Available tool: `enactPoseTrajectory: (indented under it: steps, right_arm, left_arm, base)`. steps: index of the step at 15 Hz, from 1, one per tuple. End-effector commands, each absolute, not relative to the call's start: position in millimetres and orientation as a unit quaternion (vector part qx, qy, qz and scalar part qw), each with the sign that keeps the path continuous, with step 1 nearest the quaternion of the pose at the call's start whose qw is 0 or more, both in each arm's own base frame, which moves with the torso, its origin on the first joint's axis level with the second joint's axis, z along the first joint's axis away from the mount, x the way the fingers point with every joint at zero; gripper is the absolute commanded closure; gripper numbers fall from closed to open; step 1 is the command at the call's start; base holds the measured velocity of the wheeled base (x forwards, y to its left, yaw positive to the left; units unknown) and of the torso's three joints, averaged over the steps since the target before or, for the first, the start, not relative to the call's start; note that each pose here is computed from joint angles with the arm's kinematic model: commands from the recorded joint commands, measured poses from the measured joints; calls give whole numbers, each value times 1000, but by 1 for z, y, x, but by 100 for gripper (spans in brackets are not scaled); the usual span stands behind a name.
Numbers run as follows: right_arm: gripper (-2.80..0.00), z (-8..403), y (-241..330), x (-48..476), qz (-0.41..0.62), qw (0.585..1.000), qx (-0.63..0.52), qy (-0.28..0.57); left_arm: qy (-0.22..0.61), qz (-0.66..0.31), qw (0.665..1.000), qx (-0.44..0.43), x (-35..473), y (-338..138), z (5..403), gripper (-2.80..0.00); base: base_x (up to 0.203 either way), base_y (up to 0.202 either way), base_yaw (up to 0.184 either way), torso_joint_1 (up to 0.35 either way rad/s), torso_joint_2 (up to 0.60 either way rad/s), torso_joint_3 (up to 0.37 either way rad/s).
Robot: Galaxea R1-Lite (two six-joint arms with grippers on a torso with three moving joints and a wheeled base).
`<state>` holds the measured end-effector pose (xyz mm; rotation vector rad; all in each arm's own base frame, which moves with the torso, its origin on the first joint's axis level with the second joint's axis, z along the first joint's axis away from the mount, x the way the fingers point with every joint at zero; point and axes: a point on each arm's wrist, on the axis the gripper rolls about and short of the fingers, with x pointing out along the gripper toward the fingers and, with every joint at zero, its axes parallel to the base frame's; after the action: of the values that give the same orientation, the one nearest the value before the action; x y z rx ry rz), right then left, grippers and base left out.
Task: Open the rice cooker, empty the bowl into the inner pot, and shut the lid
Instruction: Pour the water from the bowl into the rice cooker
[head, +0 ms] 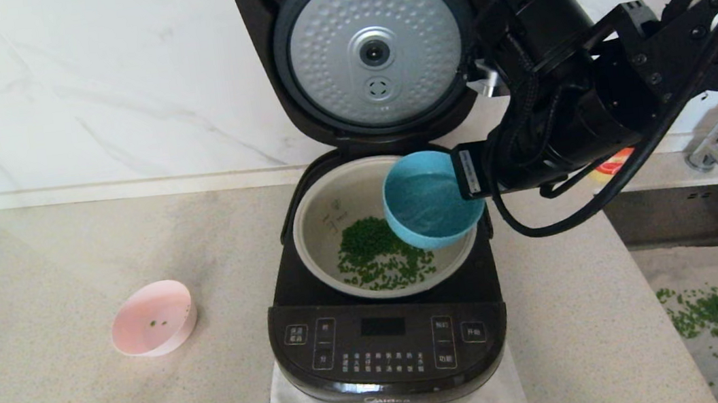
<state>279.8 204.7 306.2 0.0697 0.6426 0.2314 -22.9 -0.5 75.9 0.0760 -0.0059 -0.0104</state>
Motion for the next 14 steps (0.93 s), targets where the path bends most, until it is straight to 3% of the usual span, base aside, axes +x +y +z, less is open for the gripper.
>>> enactPoseTrajectory:
  steps: [1, 14]
  right_arm:
    - [0, 300, 214, 283, 113, 942, 28, 315]
    - [0, 278, 254, 302, 115, 955, 32, 270]
  left_arm:
    - [2, -5, 999, 38, -22, -1, 74, 0]
    - [1, -5, 999, 38, -22, -1, 74, 0]
  base:
    - [0, 0, 0, 0, 0, 0]
    - [0, 0, 0, 0, 0, 0]
